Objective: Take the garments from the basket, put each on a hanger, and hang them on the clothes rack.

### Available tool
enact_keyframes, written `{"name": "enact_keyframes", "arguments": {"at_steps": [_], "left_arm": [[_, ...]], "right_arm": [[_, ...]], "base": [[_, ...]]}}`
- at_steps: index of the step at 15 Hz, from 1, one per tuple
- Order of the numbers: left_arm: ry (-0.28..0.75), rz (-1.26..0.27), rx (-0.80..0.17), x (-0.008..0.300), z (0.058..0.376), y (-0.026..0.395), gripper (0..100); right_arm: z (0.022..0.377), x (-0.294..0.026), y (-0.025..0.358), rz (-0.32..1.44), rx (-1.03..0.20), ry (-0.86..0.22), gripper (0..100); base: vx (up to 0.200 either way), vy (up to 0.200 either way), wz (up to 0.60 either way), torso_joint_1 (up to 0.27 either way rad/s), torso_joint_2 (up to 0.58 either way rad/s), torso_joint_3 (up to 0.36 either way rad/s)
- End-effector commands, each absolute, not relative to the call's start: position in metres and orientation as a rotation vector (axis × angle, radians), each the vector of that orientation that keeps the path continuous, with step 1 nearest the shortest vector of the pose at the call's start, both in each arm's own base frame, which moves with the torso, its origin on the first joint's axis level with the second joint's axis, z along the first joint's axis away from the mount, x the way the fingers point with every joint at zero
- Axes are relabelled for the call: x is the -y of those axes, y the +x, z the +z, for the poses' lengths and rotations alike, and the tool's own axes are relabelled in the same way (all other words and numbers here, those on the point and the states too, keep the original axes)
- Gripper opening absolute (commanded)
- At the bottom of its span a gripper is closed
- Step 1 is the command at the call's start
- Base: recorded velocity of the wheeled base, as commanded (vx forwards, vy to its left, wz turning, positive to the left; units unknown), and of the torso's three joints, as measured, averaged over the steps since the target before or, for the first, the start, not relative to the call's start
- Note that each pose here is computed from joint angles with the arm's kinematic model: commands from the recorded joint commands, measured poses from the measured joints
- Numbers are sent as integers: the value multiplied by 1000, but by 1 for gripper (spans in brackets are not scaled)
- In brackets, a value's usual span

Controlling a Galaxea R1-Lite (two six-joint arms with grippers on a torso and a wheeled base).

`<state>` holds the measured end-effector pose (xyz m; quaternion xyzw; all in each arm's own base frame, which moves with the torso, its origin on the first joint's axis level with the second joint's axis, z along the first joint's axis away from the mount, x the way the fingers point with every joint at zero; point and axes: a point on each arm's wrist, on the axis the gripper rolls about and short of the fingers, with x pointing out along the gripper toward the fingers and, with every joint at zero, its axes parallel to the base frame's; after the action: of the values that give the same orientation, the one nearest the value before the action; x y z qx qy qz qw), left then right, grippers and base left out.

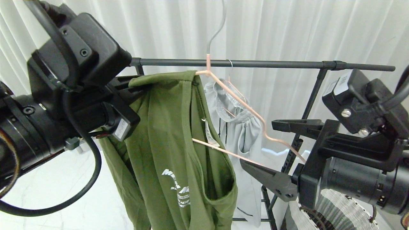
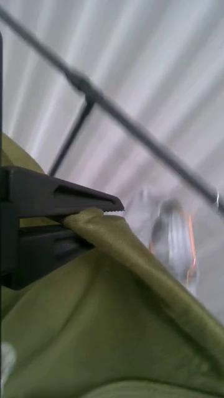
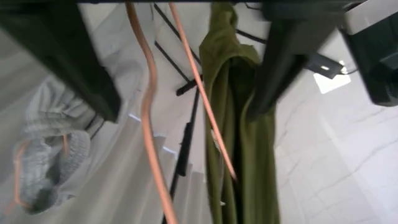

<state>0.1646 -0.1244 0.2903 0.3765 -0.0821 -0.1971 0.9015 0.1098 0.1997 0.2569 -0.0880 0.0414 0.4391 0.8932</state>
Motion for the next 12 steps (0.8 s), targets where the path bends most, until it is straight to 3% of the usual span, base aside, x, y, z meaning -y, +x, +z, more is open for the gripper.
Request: {"name": "enact_keyframes", "arguments": {"at_steps": [1,6,10,12], "left_arm": [[797,-357,127,123,279,169,0],[758,-140,53,119,285,173,0],[637,-6,40,126,302,184,0],[586,-13,56,134,309,188,0]], "right_arm": [[258,-189,117,849,-73,-197,100],[247,-183,129,714,-134,-236,100],[238,-198,138,698,-197,-157,100],[237,-210,144,688,-181,-124,100]], "base": [[0,0,0,0,0,0],[0,0,0,0,0,0],[0,0,0,0,0,0],[0,0,0,0,0,0]]}}
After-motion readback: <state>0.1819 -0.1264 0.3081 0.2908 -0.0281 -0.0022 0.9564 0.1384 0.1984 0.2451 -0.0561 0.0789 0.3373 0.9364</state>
